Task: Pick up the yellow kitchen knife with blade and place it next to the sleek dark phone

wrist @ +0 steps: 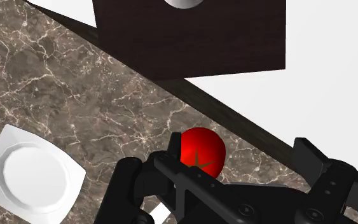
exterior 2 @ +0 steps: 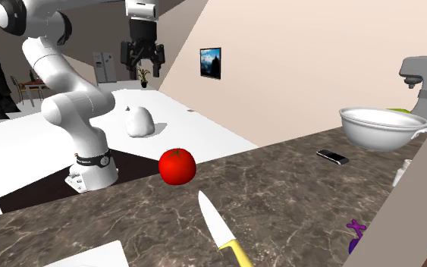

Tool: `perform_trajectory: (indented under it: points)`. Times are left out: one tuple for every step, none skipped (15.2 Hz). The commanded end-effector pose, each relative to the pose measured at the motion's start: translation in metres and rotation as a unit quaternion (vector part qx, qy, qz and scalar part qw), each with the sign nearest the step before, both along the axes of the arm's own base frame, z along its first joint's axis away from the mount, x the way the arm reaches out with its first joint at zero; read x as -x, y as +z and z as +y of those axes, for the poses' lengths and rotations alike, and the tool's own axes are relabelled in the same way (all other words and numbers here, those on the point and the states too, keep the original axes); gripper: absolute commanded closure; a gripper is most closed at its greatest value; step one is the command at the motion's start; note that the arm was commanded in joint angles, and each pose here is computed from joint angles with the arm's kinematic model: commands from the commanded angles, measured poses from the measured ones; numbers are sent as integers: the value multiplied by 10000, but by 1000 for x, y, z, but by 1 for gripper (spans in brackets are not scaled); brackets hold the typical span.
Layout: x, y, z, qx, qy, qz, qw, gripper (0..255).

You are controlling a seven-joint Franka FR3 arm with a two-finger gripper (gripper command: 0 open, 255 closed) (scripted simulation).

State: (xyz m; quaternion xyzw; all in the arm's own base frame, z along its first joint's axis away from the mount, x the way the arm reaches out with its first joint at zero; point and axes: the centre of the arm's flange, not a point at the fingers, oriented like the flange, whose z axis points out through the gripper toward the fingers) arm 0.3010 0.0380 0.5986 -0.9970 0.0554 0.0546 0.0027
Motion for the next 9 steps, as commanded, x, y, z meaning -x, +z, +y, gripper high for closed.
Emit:
perform_trajectory:
  points:
    - [0, 0, 0, 0, 0, 0, 10000, 0]
    - [-11, -6, -3, 6, -52, 10, 10000, 0]
    - [-23, -13, -6, 11, -104, 20, 9999, 0]
    - [-34, -20, -9, 17, -157, 30, 9999, 0]
    - [-45, -26, -13, 22, -209, 41, 9998, 0]
    - [-57, -33, -16, 28, -261, 51, 9996, 0]
    - [-68, -39, -20, 33, -313, 61, 9995, 0]
    - [-79, -46, -24, 39, -365, 71, 9993, 0]
    - [-90, -52, -27, 44, -417, 81, 9991, 0]
